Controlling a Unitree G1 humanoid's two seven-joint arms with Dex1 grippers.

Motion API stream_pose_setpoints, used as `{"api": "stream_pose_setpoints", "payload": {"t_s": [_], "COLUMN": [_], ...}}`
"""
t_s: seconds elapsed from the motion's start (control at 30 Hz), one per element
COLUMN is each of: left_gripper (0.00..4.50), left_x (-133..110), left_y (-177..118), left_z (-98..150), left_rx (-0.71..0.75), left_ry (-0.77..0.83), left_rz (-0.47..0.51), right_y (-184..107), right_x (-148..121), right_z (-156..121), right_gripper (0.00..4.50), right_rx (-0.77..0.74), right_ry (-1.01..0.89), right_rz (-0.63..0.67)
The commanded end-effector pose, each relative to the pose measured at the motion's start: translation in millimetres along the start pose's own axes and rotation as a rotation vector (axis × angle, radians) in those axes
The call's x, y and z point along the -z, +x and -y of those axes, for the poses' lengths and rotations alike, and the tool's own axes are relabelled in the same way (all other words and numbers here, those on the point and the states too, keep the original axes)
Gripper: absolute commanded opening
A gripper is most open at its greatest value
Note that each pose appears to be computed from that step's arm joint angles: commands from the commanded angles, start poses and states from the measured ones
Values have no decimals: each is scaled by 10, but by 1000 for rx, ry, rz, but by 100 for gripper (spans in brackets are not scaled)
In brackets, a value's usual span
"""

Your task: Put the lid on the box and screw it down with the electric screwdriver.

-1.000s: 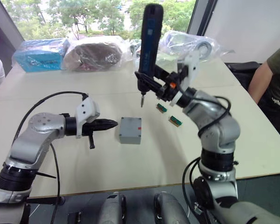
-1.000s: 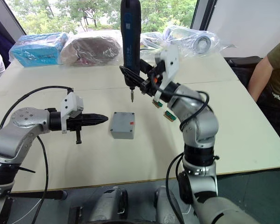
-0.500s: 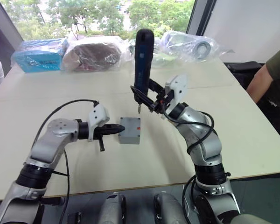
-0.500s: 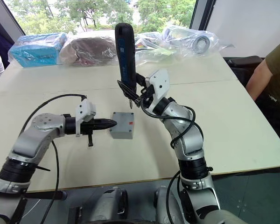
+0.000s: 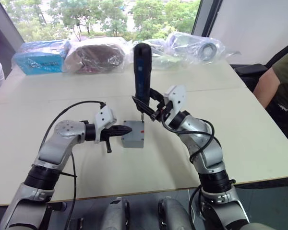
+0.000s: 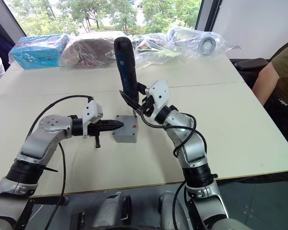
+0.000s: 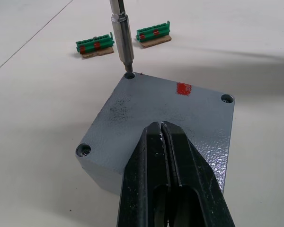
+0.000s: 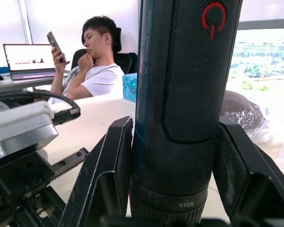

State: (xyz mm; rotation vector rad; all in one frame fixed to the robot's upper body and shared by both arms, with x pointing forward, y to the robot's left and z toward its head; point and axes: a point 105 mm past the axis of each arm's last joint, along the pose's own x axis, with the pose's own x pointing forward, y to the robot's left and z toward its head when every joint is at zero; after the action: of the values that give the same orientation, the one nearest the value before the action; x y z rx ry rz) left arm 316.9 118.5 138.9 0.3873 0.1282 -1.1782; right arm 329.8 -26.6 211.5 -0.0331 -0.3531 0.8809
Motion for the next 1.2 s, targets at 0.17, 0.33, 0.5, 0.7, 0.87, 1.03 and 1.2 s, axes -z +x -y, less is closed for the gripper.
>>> {"api": "stream_pose_setpoints", "payload": {"t_s": [0.17, 0.33, 0.5, 0.7, 0.87, 1.03, 1.2], "left_gripper": [0, 0, 0, 0, 0, 0, 0], "left_x": [-28, -9, 18, 106, 150, 177, 181], "left_y": [-17, -19, -8, 21, 39, 64, 81], "left_z": [-23, -30, -31, -22, -14, -10, 7], "left_rx": [-4, -6, -8, -4, 6, 13, 22], "left_ry": [25, 23, 17, 8, -2, -5, -6], "left_rz": [-14, -22, -28, -52, -59, -63, -59], "right_y": [-28, -38, -78, -189, -270, -293, -293], "right_x": [-56, 82, 407, 769, 960, 1036, 1030], "right_z": [-7, -12, -29, -73, -121, -109, -75], "right_gripper": [182, 182, 182, 182, 182, 182, 182], "right_rx": [-9, -3, 18, 41, 26, 39, 47], "right_ry": [-53, -20, 25, 89, 105, 142, 123], "right_rz": [43, 12, -118, -239, -346, -401, -410]}}
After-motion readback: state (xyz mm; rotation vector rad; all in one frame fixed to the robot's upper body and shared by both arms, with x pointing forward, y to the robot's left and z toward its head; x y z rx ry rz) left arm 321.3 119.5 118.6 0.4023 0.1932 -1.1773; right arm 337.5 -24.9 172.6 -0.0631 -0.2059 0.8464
